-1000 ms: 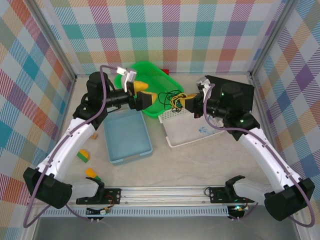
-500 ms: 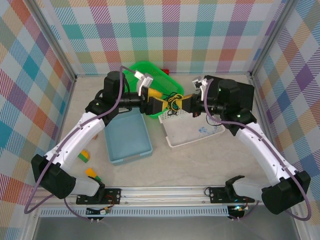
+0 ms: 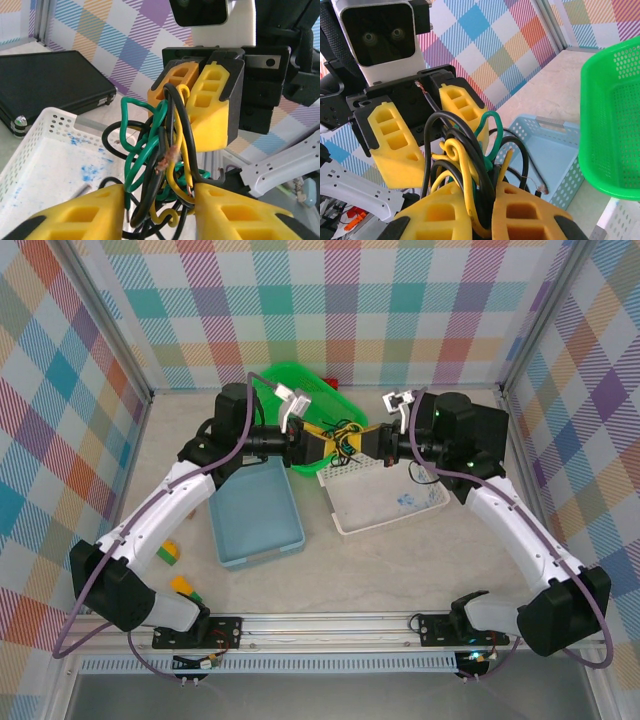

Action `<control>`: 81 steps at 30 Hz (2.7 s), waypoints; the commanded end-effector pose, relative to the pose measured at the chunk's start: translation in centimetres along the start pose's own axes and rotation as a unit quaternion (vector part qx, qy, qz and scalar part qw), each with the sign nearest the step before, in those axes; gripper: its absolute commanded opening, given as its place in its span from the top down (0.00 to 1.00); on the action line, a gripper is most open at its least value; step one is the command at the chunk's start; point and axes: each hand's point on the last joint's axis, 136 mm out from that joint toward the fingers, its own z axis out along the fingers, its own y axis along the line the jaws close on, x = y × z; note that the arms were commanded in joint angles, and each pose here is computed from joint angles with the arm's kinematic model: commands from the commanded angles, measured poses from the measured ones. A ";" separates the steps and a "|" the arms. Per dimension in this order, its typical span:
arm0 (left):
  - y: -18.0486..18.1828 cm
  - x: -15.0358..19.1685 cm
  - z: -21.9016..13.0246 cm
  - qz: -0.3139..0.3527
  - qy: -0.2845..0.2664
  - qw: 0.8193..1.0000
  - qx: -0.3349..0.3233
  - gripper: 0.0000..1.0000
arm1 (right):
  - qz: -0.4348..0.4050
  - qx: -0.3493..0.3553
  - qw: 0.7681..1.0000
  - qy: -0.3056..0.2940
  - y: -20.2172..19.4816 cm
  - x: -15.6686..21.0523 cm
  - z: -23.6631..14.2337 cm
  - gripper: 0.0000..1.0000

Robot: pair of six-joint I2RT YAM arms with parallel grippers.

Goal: Untangle the cables

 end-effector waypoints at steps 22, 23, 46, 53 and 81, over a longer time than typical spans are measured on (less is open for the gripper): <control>-1.0 -0.5 0.0 0.013 -0.037 0.999 0.022 1.00 | -0.014 -0.035 0.999 -0.011 1.3 -0.8 -0.1 0.70; -0.8 -0.4 -0.1 0.015 -0.033 0.999 0.012 1.00 | -0.022 -0.021 0.999 -0.013 1.2 -0.8 -0.4 0.63; 2.2 2.5 0.1 0.036 0.042 0.996 -0.068 1.00 | 0.132 -0.010 0.987 0.093 3.9 3.8 -0.1 0.58; 2.3 2.4 0.1 0.041 0.040 0.996 -0.069 1.00 | 0.200 -0.019 0.971 0.126 3.7 5.1 1.6 0.64; -0.1 6.7 -1.3 0.103 0.107 0.989 -0.021 1.00 | 0.122 0.115 0.984 -0.067 -0.4 -4.8 -1.7 1.00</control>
